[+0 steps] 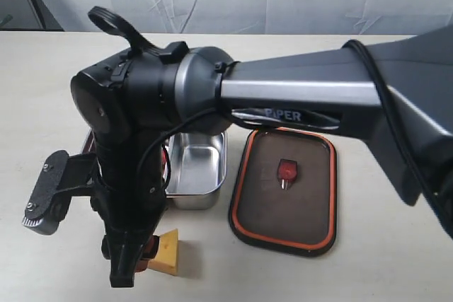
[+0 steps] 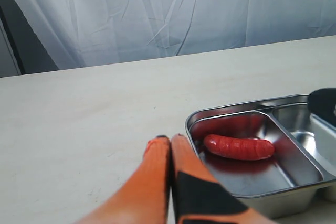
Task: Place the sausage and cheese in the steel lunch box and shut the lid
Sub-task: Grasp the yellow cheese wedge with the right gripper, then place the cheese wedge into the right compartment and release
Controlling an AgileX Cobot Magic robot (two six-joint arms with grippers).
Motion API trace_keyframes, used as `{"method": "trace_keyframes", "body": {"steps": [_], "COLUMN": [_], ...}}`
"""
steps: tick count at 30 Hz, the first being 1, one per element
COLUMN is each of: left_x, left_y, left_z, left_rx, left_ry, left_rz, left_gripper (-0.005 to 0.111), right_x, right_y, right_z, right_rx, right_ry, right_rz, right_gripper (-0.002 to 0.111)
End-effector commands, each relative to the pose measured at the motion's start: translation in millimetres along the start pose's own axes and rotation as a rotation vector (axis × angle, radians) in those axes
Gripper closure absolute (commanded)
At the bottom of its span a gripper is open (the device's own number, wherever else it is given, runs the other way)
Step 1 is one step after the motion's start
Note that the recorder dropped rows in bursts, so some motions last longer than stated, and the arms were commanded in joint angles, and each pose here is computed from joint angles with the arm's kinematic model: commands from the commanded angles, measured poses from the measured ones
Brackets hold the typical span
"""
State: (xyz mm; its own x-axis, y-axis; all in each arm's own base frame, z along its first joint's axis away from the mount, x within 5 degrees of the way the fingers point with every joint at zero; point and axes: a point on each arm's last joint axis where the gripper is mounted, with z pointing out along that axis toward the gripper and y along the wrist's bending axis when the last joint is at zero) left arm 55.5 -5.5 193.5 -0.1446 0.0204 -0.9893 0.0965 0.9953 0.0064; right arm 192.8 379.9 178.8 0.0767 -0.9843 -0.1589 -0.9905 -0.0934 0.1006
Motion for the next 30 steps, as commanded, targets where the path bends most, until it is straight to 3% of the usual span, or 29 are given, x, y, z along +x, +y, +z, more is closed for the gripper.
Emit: {"method": "trace_keyframes", "body": {"steps": [1, 16, 20, 23, 30], "left_x": [1, 1, 1, 1, 1], "left_y": [0.1, 0.1, 0.1, 0.1, 0.1], "left_z": [0, 0, 0, 0, 0], "left_rx": [-0.002, -0.002, -0.002, -0.002, -0.002], "left_ry": [-0.001, -0.001, -0.001, -0.001, -0.001], "left_rz": [0.006, 0.006, 0.006, 0.006, 0.006], "left_gripper": [0.107, 0.107, 0.107, 0.107, 0.107], "right_x": [1, 3, 3, 3, 3], "right_y": [-3, -9, -8, -8, 0], "right_z": [16, 49, 50, 50, 38], "right_rx": [-0.006, -0.032, -0.038, -0.044, -0.095], "right_ry": [0.022, 0.070, 0.070, 0.072, 0.070], "right_rz": [-0.008, 0.003, 0.008, 0.010, 0.031], "right_gripper": [0.052, 0.053, 0.078, 0.105, 0.108]}}
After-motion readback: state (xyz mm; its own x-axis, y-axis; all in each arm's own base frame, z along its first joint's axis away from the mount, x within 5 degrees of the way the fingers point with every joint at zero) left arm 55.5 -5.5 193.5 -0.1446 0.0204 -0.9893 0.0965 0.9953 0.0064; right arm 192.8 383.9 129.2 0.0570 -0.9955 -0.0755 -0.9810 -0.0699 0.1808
